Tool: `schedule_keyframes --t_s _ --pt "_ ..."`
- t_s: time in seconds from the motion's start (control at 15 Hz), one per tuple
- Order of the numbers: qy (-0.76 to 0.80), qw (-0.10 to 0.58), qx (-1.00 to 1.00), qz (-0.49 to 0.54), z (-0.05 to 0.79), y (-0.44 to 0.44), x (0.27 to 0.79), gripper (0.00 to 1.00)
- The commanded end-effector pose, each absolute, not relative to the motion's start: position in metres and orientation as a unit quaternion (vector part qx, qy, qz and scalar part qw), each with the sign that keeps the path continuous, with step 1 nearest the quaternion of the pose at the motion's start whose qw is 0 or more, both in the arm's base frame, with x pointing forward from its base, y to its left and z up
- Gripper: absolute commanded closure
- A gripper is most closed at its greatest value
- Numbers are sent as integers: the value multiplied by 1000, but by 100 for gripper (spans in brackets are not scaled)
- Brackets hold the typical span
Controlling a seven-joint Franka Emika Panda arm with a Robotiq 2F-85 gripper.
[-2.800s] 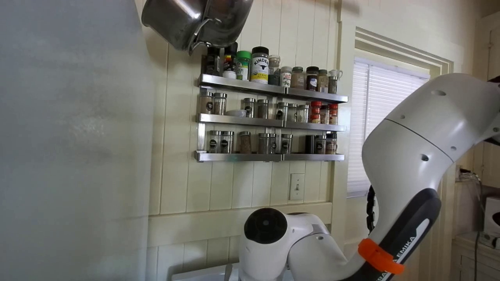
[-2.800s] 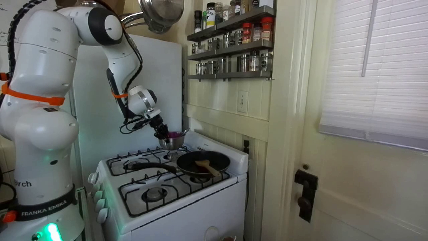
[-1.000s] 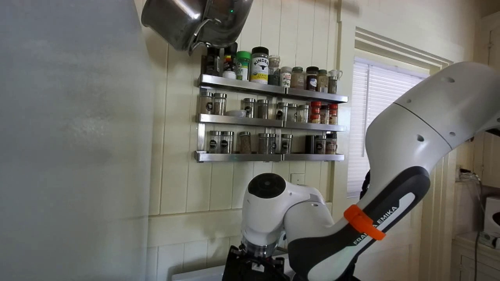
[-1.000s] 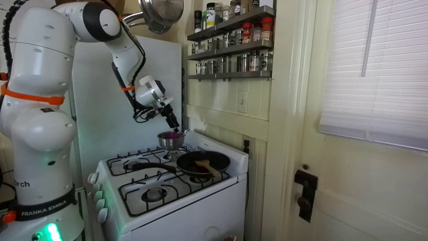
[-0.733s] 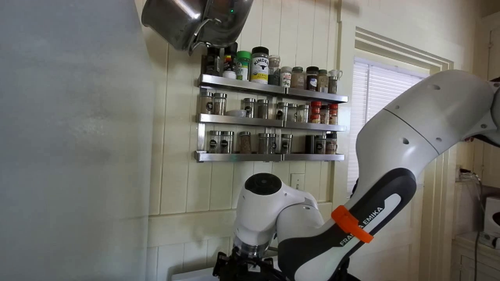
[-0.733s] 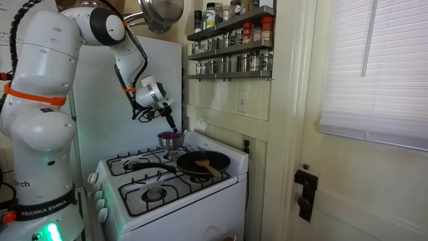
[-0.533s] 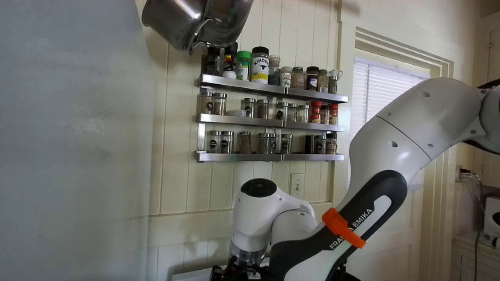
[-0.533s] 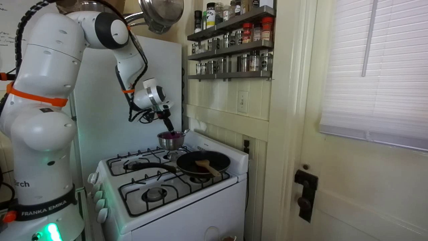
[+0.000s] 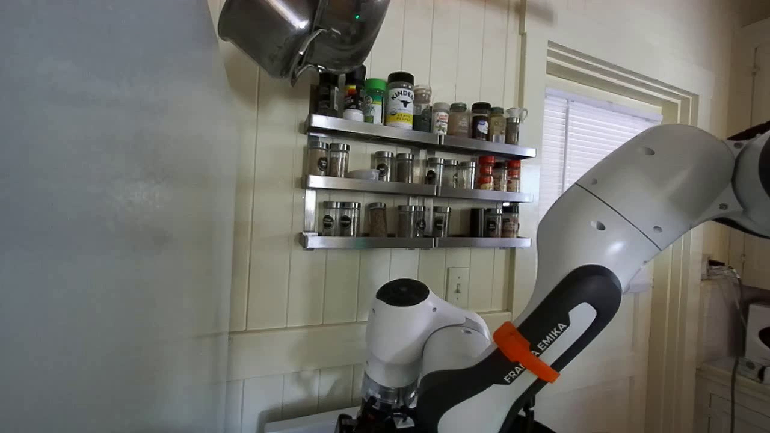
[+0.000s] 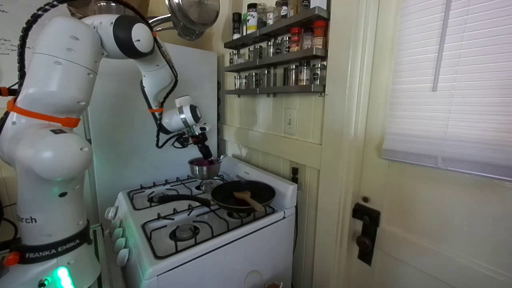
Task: Move the silver bowl backwards, remove the purple bowl from inside it and place it on the stove top and place the smaller silver bowl inside the bigger silver bowl
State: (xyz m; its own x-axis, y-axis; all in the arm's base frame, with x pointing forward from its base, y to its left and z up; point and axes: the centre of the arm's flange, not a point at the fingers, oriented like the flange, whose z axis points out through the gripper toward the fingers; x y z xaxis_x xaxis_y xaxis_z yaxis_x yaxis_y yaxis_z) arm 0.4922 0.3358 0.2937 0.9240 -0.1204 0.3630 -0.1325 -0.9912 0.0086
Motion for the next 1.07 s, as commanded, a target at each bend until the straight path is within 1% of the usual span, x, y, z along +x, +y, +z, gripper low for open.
schedule_keyframes --t_s 0.0,0.27,0.33,0.47,0.8,1.0 --pt "-34 27 982 181 292 337 496 0" --pt "-15 42 983 176 291 338 500 0" --pt "-21 28 982 185 293 334 497 0" --pt "-19 31 982 184 293 333 497 0" --pt "111 18 974 195 294 349 491 0" --pt "161 13 967 195 294 354 490 0"
